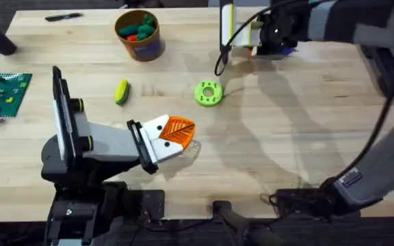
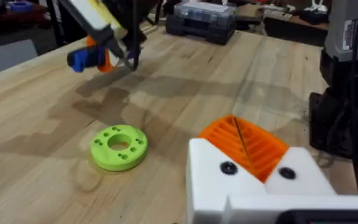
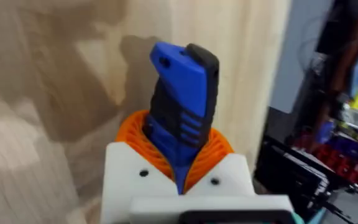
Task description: Pick up the gripper from the table and insert it into the empty holder that is missing its gripper. Then pick up a screw, insert it into the mounting hole, and use the screwdriver to tighten it. Finally, clean up the table by picking up the vegetable and placing it into the bucket.
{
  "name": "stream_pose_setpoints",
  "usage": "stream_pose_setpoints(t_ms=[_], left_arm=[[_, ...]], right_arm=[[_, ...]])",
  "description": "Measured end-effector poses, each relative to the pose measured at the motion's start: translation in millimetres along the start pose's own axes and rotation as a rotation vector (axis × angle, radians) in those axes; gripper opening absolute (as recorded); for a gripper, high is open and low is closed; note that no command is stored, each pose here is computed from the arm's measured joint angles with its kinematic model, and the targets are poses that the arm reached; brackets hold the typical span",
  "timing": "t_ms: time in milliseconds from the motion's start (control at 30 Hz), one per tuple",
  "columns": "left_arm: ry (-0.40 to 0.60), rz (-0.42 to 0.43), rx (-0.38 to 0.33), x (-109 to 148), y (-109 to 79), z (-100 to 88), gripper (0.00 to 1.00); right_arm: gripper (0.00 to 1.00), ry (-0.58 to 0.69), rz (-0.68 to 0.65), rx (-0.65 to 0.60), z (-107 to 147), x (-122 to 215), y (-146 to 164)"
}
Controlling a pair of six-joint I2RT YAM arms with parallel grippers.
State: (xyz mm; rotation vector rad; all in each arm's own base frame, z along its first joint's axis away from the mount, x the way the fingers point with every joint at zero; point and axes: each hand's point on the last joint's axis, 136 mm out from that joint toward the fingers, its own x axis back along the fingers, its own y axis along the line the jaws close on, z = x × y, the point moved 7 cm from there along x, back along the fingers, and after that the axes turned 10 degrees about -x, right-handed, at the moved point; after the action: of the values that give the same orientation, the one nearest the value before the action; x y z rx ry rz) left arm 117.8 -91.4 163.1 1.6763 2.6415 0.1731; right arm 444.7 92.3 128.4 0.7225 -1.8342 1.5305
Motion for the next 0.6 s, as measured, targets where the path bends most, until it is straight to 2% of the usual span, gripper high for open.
stream_pose_setpoints(t_ms=[133,333,367,400,533,600], left_arm=[[0.0,0.0,0.0,0,0.0,0.0,0.014],[0.0,-0.001,0.0,0,0.1,-0.1,0.014],[0.0,0.0,0.0,0,0.0,-0.1,0.014],[0.0,-0.001,0.0,0,0.1,0.0,0.014],[0.0,-0.001,0.0,0,0.1,-0.1,0.014],[0.0,-0.001,0.0,0,0.1,-0.1,0.014]], right_arm=[[0.008,0.018,-0.045,0.018,3,-16,13],[0.019,0.024,-0.045,0.028,3,-18,14],[0.12,0.026,-0.052,0.027,4,-18,15],[0.398,0.028,-0.062,0.027,1,-14,13],[0.949,0.041,-0.047,-0.019,-3,-8,8],[0.988,0.055,-0.074,-0.057,-4,-1,12]])
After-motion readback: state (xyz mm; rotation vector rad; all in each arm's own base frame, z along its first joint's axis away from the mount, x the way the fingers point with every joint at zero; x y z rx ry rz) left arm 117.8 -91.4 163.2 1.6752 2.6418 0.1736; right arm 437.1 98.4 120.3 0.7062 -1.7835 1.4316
